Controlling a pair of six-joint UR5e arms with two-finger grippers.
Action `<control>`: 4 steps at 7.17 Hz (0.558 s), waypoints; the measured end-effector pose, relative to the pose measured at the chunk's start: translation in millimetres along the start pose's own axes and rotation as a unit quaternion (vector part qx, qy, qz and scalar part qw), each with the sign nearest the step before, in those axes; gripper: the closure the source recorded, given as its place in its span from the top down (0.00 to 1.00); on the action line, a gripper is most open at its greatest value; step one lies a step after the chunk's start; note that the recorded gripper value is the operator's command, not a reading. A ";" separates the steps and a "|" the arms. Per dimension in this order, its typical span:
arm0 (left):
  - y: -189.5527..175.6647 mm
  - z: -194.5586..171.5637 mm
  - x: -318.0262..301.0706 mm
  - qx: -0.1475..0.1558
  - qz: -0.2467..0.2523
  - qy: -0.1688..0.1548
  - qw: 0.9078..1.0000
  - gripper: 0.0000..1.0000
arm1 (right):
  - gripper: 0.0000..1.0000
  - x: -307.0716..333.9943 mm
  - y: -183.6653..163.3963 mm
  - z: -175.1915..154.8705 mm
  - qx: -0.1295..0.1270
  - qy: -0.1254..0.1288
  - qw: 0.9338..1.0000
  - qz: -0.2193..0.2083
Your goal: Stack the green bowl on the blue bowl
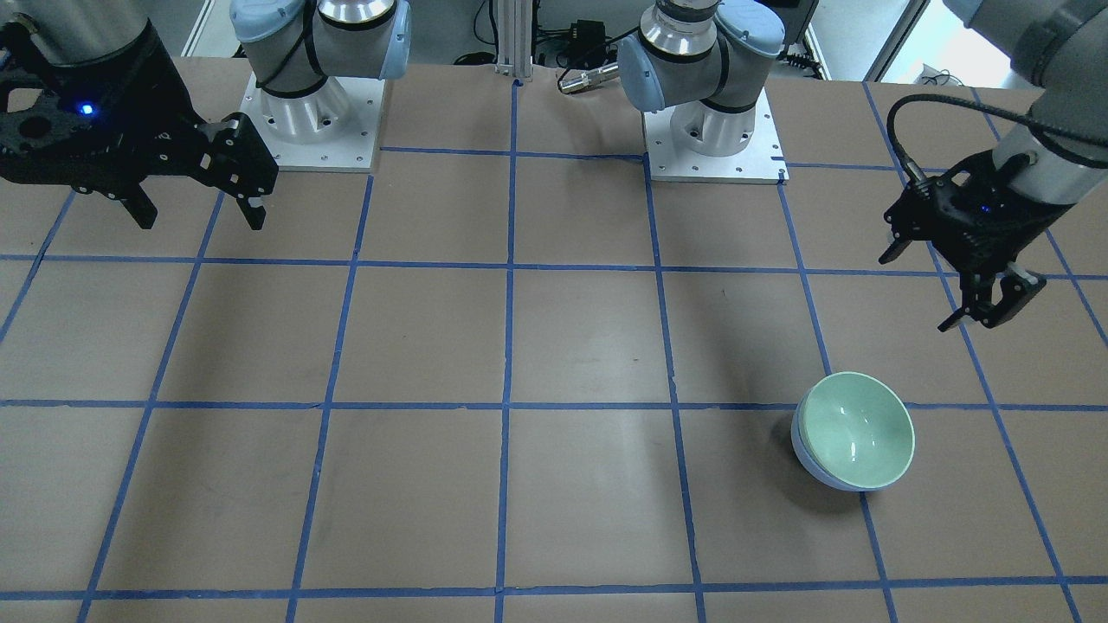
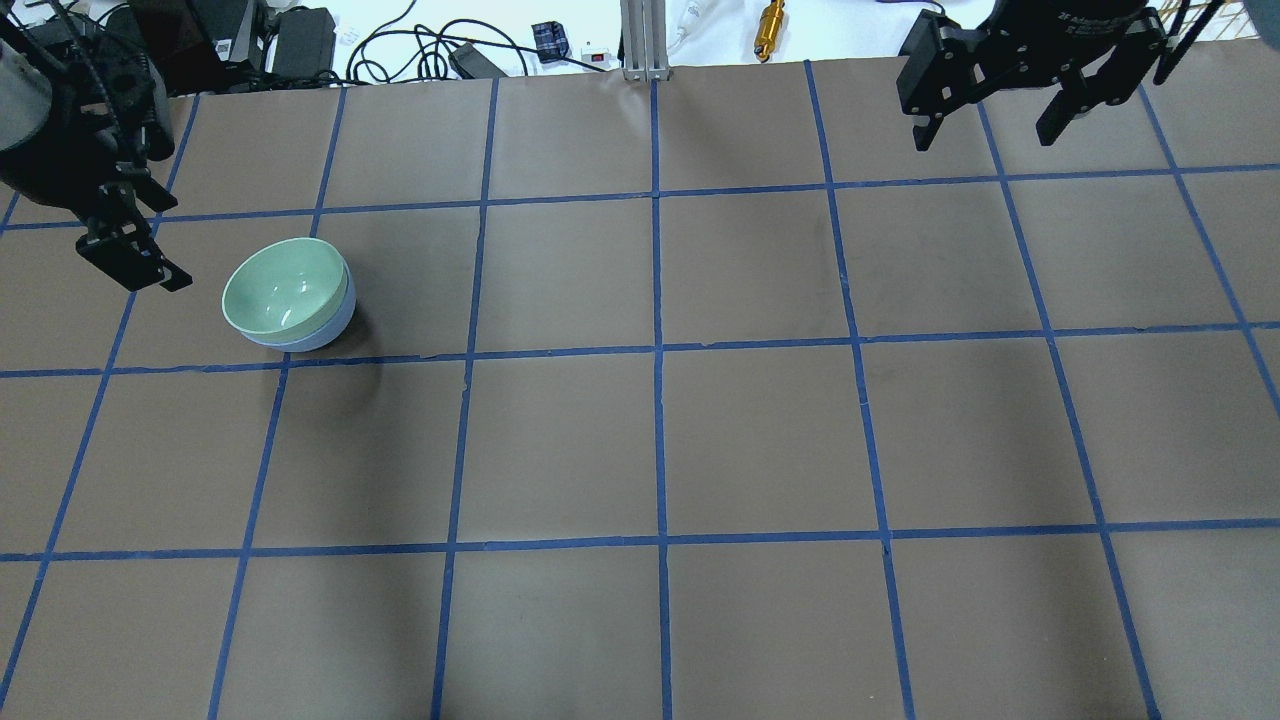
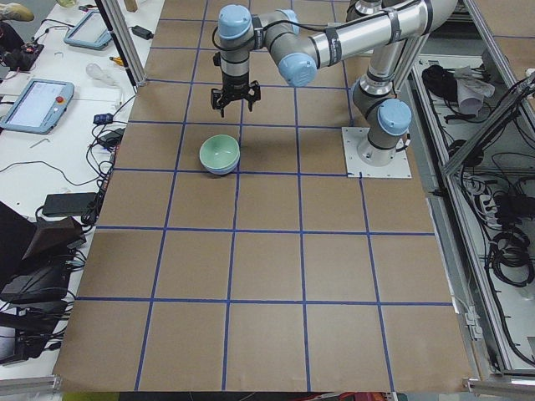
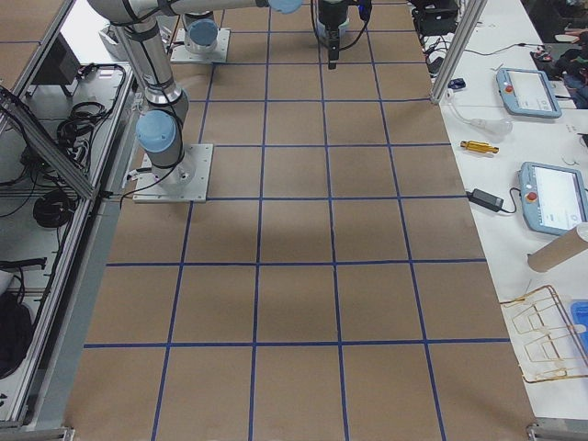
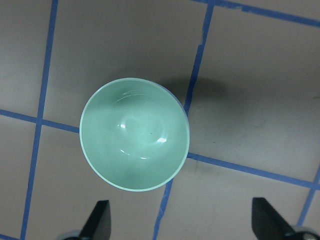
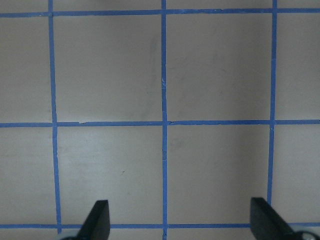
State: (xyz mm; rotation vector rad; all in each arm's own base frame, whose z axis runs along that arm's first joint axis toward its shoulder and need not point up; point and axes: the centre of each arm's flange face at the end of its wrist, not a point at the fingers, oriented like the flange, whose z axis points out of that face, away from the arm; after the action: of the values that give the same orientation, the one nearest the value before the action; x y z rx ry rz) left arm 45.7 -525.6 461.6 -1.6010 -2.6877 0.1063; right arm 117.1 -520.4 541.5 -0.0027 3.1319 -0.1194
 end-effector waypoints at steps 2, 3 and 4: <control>-40.1 -27.5 32.7 0.020 -0.148 0.008 0.989 1.00 | 1.00 -0.1 0.0 0.1 0.000 0.000 1.000 0.000; -65.4 -35.2 52.3 0.021 -0.226 0.009 0.974 1.00 | 1.00 -0.1 0.0 0.1 0.000 0.000 1.000 0.000; -83.3 -41.1 70.4 0.016 -0.305 0.013 0.952 1.00 | 1.00 -0.1 0.0 0.1 0.000 0.000 1.000 0.000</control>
State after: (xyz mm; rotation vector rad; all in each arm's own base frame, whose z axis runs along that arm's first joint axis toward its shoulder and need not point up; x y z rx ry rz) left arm -59.1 -501.1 506.2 -0.6928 -2.9894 0.1151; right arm 117.2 -520.4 541.4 -0.0027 3.1311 -0.1192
